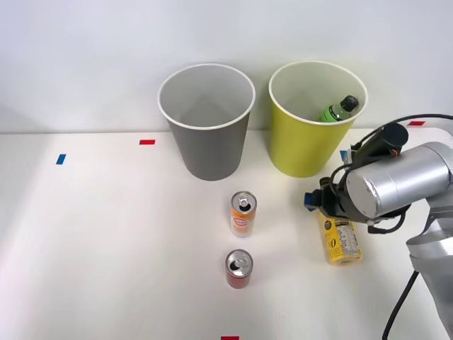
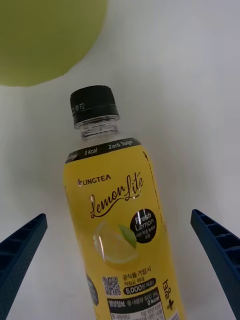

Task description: Put cans in the gray bin, plastic bottles in the light green bin

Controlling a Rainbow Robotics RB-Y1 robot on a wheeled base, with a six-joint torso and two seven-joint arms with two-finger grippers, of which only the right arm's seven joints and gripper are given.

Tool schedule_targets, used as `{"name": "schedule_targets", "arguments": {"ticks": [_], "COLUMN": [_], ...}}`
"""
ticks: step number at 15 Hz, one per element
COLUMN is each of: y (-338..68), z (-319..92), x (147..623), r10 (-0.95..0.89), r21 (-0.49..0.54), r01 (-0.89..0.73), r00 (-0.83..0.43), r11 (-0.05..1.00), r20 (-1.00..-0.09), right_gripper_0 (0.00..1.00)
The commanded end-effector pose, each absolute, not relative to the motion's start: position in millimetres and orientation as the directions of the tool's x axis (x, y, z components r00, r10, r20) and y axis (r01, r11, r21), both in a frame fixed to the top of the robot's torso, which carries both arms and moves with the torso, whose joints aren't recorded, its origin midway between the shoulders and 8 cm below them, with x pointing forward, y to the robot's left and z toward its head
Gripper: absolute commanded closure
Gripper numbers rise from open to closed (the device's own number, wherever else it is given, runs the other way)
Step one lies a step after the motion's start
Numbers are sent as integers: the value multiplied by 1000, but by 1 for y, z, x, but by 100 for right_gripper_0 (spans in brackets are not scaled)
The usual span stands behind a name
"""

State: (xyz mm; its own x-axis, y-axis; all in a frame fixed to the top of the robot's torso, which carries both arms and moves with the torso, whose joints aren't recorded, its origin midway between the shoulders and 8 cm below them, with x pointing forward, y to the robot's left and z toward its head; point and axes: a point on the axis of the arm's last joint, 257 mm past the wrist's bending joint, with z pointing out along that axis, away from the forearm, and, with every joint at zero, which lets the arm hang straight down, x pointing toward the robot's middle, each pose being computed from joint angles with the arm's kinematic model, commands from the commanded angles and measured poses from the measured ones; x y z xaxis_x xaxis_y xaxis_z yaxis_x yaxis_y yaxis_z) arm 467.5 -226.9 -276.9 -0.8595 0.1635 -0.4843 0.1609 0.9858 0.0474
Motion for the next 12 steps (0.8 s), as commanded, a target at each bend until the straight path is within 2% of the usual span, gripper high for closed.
{"name": "schedule_targets", "arguments": {"ticks": [1,12], "y": [-228,-229], "z": [-284,-294], "x": [477,481], "r10": [172,181], "r21": [31,27], "r01": [180,192], "r00": [-856,-854], "r11": [983,981], "r20": [-487,-488], "right_gripper_0": [0,0]}}
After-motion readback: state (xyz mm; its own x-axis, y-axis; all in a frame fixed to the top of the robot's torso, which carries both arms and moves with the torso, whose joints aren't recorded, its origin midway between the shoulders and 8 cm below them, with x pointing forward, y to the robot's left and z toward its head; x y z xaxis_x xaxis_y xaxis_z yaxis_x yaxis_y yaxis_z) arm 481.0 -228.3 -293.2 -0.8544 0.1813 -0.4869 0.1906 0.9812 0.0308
